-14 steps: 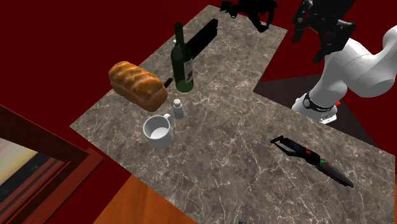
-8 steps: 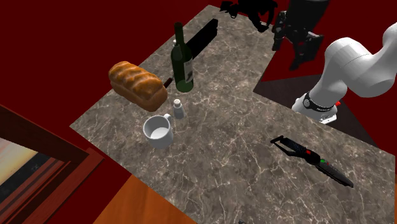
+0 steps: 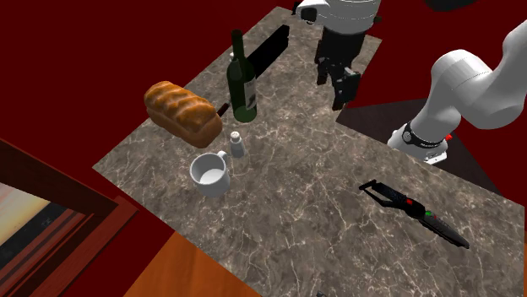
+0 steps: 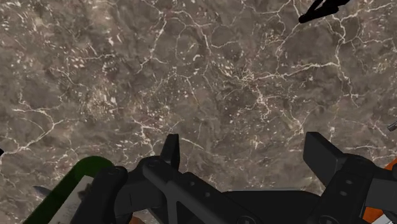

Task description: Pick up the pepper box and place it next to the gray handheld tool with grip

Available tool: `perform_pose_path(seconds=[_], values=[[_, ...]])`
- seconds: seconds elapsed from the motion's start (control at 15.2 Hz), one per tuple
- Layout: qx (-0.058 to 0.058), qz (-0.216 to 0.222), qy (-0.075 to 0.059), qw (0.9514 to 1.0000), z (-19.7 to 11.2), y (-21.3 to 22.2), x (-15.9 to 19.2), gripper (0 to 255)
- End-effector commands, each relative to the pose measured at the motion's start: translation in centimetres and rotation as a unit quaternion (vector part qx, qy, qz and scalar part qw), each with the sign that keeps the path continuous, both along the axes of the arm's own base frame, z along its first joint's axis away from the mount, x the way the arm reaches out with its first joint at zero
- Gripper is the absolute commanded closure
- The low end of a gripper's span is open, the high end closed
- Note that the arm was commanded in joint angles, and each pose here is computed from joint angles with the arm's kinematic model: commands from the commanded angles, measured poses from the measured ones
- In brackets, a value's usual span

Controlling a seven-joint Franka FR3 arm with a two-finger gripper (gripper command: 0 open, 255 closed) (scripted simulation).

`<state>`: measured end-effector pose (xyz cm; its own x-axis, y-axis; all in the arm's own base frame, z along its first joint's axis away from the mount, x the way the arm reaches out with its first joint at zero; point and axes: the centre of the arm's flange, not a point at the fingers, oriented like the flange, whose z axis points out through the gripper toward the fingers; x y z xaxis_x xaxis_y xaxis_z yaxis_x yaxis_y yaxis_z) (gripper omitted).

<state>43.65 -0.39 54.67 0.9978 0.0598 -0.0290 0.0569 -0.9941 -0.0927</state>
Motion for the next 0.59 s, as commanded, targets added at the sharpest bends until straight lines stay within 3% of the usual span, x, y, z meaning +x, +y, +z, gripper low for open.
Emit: perform_pose_path(seconds=[0.0,0.53], values=[[0.000,-0.003,0.001,1.0000,-1.2,-0.4,2.2,0],[0.002,-0.015,0.007,0.9999,-6.5,-2.2,11.3,0]])
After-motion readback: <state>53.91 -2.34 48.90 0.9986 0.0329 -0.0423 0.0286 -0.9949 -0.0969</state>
